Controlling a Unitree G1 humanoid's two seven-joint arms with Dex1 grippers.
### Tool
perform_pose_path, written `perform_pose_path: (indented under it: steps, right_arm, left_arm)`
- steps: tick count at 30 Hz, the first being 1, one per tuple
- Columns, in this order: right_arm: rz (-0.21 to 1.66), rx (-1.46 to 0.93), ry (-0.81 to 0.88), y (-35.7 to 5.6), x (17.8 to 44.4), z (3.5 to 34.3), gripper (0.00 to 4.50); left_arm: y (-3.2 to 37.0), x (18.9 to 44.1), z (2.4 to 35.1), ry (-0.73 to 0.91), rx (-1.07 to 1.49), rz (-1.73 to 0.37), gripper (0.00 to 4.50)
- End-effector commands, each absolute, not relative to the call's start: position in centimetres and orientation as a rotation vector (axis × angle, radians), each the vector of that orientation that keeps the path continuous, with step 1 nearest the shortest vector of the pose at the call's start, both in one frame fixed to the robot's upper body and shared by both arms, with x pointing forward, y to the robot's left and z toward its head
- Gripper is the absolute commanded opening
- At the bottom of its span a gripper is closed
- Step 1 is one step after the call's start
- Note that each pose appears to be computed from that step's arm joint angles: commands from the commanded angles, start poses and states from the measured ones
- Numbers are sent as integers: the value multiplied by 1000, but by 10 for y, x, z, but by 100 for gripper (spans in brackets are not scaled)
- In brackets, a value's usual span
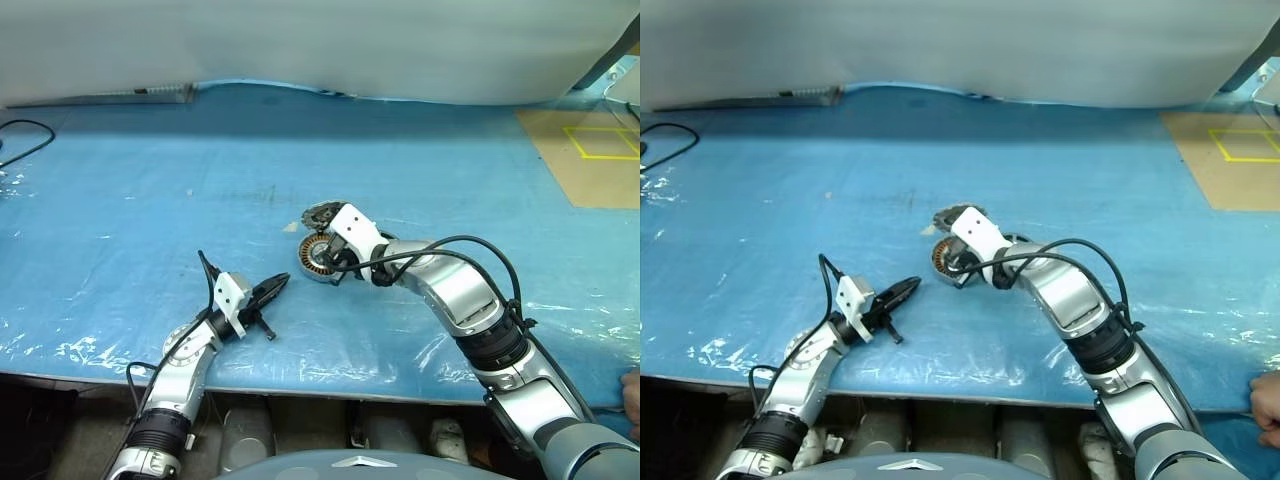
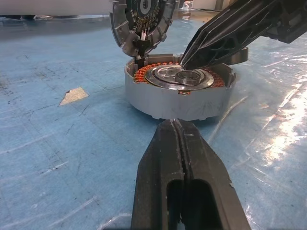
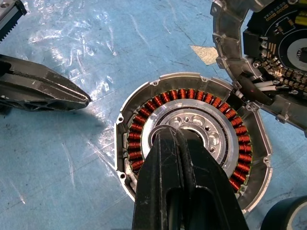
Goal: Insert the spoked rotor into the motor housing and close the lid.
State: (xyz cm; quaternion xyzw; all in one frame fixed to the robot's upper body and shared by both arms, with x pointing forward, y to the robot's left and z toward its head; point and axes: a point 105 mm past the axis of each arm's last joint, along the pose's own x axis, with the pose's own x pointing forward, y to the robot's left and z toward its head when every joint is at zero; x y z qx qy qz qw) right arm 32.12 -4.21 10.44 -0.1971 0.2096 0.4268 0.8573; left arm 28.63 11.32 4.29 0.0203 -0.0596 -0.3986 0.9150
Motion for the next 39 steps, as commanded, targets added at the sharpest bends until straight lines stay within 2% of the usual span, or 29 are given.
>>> perform_pose_path:
  steps: [1,15,39]
  right_arm:
    - [920,-401,370,-36,319,122,3]
    - [935,-427,435,-35,315,105,3]
    - [832,-521,423,-46,332,102,3]
  left_arm:
    - [115,287,51,-162,44,-812,0]
    - [115,289,59,-174,56,-801,0]
    - [111,290,64,-176,53,-798,0]
